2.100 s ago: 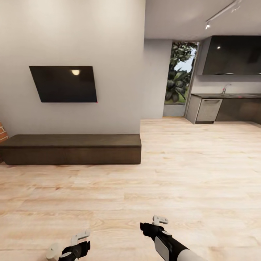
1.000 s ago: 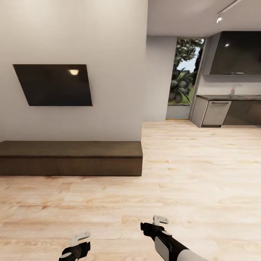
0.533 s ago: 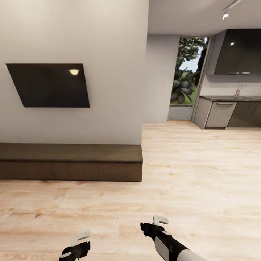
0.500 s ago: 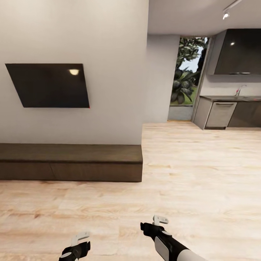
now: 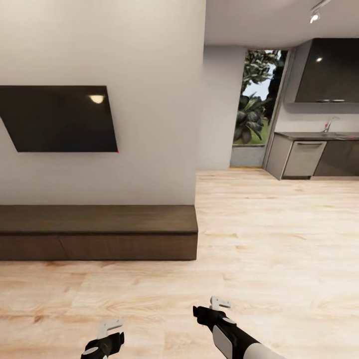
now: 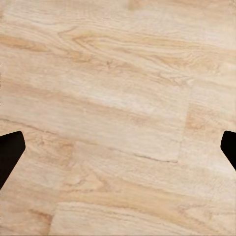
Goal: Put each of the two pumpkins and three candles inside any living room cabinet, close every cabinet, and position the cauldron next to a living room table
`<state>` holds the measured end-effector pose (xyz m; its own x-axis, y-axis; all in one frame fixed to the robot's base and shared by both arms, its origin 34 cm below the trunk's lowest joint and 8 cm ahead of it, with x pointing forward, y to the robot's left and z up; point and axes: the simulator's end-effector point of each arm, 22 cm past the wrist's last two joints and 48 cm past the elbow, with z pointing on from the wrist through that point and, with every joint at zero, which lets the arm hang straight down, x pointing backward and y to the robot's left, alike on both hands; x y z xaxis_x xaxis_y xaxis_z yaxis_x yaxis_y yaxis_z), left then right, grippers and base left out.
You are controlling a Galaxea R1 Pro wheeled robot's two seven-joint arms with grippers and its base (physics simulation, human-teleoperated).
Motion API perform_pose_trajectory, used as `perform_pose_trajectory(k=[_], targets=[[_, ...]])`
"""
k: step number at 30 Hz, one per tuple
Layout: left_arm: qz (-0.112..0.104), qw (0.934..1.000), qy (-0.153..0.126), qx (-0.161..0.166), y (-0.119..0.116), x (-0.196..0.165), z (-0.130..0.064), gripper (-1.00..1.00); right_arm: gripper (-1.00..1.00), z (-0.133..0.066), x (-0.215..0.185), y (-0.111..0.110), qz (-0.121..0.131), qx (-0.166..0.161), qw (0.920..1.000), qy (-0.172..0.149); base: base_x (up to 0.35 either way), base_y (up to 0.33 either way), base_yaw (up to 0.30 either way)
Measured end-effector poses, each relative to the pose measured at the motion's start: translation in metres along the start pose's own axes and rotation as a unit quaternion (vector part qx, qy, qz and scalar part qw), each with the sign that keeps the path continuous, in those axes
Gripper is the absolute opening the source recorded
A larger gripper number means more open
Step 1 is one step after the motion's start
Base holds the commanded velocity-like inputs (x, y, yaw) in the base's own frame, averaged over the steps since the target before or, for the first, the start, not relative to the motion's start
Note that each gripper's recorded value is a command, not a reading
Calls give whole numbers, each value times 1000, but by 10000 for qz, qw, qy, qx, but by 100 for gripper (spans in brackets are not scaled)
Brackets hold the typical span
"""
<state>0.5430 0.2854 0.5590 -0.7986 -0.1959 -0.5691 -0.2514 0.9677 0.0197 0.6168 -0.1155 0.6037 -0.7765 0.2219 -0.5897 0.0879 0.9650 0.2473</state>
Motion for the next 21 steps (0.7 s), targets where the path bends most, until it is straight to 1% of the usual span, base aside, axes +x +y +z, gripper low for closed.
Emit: perform_pose_trajectory(k=[10,21], targets=[[-5,10000,-86,-6,0,-2,0,100,100,0,0,0,0,-1,10000,-2,302,169,-1],[18,10000,-94,0,0,-2,0,100,100,0,1,0,-1,5,10000,12,331,17,0]])
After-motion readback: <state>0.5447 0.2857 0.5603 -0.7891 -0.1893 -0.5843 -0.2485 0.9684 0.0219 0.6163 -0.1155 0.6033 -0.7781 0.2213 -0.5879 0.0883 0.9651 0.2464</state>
